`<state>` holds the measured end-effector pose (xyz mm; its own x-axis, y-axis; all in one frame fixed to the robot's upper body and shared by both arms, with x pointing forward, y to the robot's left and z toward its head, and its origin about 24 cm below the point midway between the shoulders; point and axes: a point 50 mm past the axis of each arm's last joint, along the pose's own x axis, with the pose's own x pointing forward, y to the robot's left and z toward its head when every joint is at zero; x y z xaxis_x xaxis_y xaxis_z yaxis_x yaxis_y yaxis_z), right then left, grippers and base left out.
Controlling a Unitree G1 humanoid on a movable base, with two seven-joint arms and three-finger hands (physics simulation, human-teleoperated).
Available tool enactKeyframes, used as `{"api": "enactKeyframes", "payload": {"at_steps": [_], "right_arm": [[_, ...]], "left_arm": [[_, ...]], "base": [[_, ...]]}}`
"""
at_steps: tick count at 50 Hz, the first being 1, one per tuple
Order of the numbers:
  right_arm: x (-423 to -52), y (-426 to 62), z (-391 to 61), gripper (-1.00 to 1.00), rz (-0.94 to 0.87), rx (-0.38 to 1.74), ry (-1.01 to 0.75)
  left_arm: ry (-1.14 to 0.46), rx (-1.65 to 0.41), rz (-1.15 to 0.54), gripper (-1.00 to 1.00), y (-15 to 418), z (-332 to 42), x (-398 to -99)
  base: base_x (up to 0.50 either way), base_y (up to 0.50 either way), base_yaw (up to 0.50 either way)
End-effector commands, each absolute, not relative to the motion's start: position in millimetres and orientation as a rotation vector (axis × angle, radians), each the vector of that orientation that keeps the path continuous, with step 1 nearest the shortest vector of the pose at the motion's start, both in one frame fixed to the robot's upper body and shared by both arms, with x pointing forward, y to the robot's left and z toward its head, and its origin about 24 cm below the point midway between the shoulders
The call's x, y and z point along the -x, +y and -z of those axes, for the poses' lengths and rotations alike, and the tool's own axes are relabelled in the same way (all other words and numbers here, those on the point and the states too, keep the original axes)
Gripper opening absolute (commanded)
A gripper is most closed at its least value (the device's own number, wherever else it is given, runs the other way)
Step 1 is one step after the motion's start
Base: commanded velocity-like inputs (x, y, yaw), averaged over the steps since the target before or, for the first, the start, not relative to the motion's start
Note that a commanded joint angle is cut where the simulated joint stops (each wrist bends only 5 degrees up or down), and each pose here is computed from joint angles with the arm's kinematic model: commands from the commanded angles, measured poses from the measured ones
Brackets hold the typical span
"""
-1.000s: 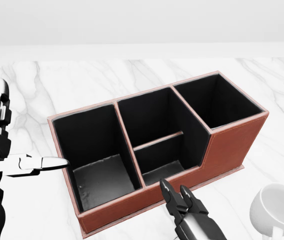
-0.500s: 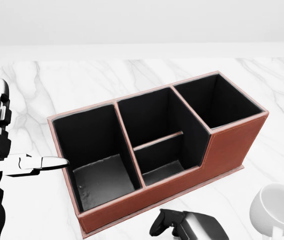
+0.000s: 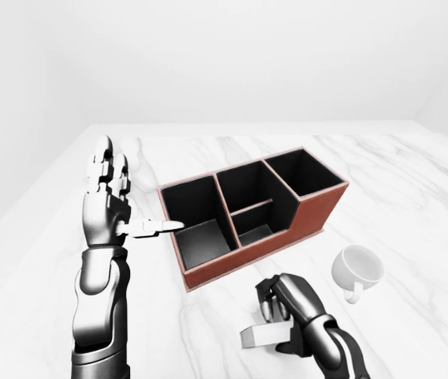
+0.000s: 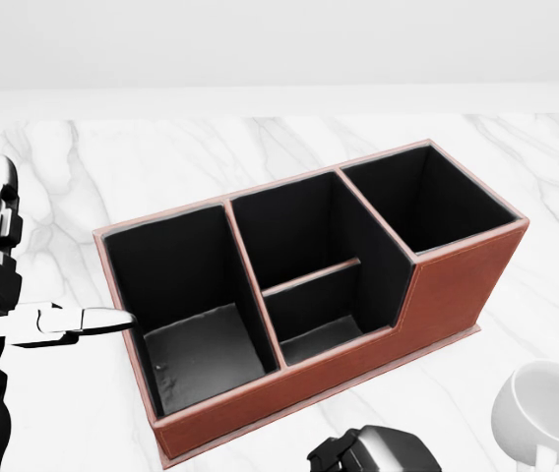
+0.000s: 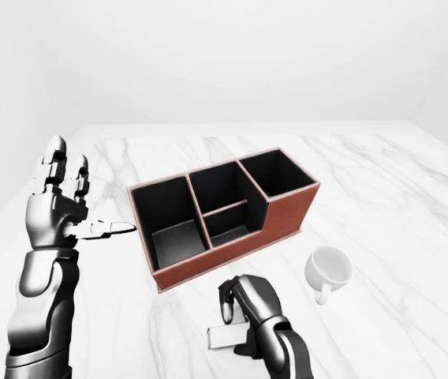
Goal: Pick up the book and place it in the front compartment of the caddy.
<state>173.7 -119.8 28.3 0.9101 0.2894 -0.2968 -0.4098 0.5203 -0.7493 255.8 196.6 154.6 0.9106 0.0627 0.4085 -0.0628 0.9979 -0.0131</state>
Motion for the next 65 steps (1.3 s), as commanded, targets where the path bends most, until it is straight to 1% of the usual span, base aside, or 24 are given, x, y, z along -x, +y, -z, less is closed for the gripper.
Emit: {"api": "enactKeyframes", "payload": {"at_steps": [1, 14, 31, 59, 65], "right_arm": [[-178, -119, -49, -1.0, -0.397, 0.911, 0.081], [-184, -124, -89, -1.0, -0.37, 0.943, -0.032], [-184, -124, -121, -1.0, -0.358, 0.995, -0.117], [-192, -123, -148, -1.0, -0.336, 1.076, -0.19], [-195, -121, -159, -1.0, -0.316, 1.107, -0.229]], "left_arm": [[-0.419, 0.0, -0.064, 1.0, 196, -154, -256], [-0.415, 0.0, -0.067, 1.0, 197, -153, -256], [-0.419, 0.001, -0.069, 1.0, 197, -154, -256], [-0.416, 0.004, -0.07, 1.0, 197, -154, -257], [-0.419, 0.004, -0.07, 1.0, 197, -154, -257]], "base": [[0.0, 0.0, 0.0], [0.0, 0.0, 0.0], [0.0, 0.0, 0.0], [0.0, 0.0, 0.0], [0.0, 0.0, 0.0]]}}
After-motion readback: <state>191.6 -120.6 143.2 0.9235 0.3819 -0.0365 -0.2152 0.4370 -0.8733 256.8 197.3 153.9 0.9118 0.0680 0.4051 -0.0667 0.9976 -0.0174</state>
